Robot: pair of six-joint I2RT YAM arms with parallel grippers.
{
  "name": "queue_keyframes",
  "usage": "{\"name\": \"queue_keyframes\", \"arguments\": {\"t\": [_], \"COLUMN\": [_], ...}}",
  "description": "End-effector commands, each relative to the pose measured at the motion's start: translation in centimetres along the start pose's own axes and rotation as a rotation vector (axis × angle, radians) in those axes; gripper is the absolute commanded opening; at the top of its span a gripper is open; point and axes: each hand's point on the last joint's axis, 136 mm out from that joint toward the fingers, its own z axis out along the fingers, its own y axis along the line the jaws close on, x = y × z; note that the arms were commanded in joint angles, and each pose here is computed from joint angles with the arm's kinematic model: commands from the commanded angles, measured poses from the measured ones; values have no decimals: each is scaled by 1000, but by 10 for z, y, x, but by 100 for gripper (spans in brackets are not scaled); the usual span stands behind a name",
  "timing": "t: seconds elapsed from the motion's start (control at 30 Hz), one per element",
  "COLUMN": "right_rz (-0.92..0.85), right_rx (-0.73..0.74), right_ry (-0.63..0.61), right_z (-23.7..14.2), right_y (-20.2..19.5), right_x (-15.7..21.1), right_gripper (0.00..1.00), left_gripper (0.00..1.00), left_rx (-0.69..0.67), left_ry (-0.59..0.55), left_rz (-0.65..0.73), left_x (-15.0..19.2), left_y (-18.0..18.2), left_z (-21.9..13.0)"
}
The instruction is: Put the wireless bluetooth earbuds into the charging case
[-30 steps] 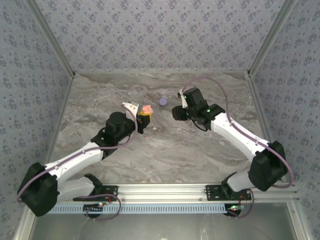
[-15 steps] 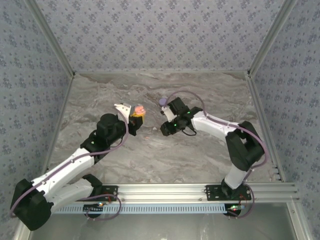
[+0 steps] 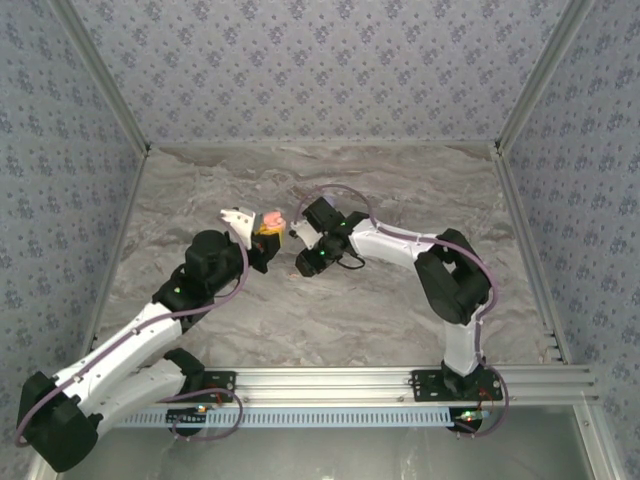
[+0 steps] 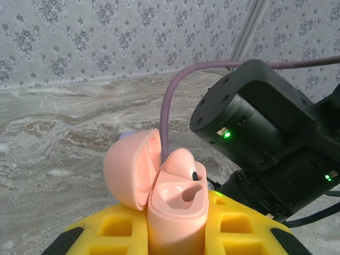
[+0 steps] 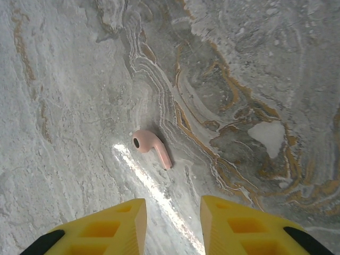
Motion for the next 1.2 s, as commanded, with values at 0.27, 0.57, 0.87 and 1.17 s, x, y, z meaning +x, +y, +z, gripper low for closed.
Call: {"name": "queue_keyframes", "arguments": {"t": [0.27,0.57,0.87,1.17], "right_rz": [-64,-71,-72,-71], "right_rx": [-11,-14,-9,-4], "right_ry": [87,105,123,160], "right_z": [16,29,39,51], "right_y": [12,11,10,7], "right_x": [7,2,2,9], "right_gripper": [33,31,29,28], "left_gripper": [17,17,17,17], "left_rx": [-9,-8,-9,-9], "left_ry": [-32,-34,-38,-40], "left_rz": [13,11,6,5], "left_x": [-8,-9,-9,-9], "left_y": [2,1,2,2], "left_z": [-7,-6,-8,-8]}}
